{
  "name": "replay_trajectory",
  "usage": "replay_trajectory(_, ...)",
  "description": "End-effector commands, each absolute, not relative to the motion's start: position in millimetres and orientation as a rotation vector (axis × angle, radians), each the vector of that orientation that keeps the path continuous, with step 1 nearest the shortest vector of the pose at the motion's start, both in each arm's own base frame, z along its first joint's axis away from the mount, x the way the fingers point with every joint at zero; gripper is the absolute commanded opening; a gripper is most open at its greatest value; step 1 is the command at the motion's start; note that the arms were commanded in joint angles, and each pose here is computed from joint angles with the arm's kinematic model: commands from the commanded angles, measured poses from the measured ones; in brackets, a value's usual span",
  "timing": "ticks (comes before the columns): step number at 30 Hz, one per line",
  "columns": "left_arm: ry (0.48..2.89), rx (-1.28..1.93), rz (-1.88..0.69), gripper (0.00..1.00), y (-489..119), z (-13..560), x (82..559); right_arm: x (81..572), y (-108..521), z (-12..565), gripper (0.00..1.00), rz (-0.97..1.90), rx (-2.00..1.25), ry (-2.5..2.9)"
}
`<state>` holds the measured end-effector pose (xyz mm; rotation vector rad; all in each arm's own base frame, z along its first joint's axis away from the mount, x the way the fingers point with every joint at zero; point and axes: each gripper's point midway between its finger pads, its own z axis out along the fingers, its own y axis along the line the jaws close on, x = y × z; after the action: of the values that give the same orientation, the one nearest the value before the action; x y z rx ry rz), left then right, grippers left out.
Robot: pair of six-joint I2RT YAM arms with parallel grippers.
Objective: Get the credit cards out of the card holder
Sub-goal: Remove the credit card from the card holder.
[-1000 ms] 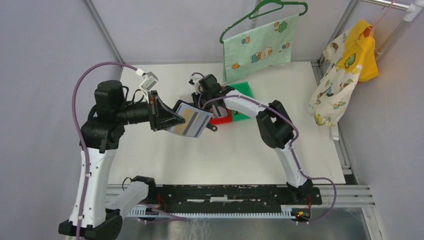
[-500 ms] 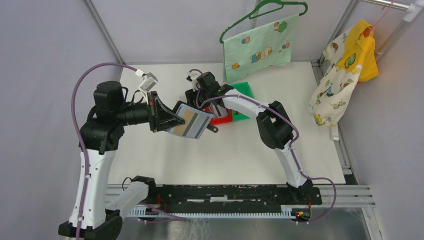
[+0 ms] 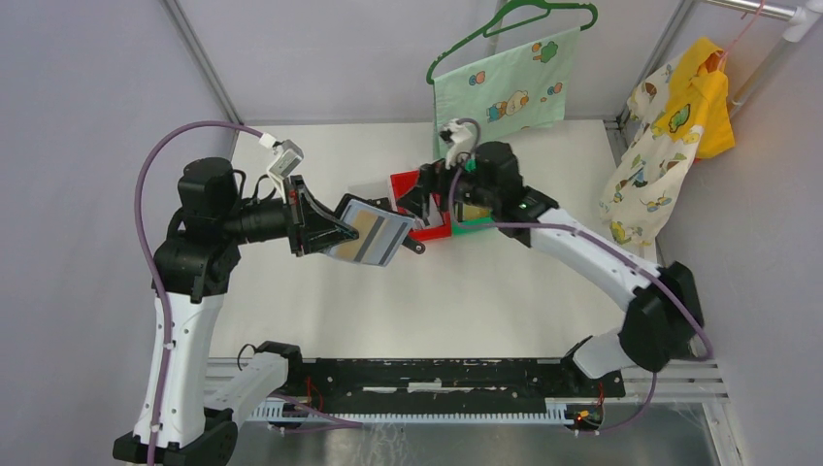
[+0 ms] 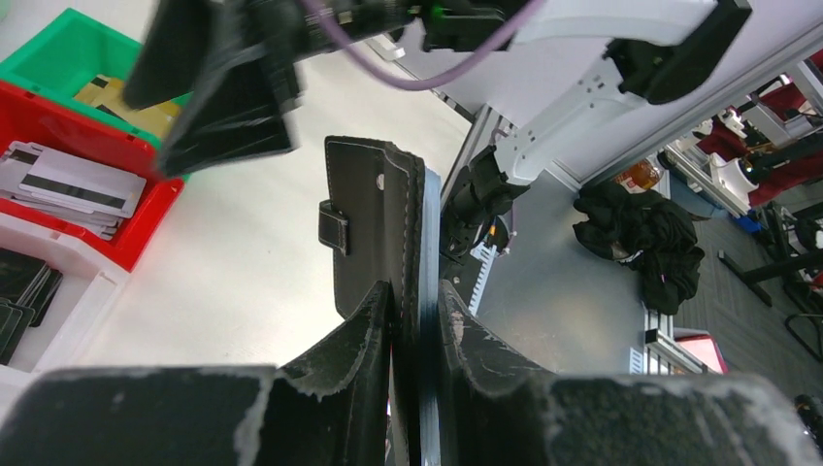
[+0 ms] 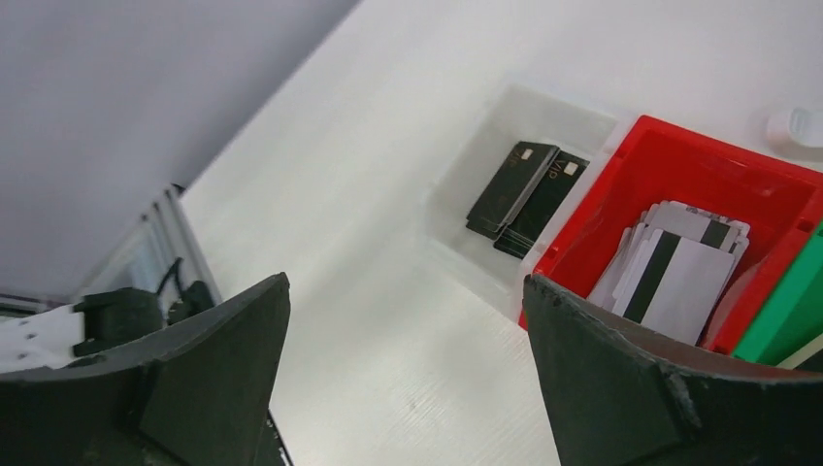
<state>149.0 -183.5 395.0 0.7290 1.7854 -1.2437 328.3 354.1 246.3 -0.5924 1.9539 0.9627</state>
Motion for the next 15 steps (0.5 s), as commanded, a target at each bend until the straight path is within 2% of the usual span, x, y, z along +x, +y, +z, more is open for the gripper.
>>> replay_trajectory(1,1.692,0.755,-1.254,0.02,-186,415,145,299,322,286,0.97,1.26,-0.489,1.721)
replay_trajectory(8,1.676,0.735,-1.274,0.02,-188,418,149,234,293,307,0.98,1.51,-0.483,1.525)
replay_trajectory(15,1.666,0.714,-1.281,0.02,-189,422,153,194,273,326,0.98,1.668,-0.418,1.353)
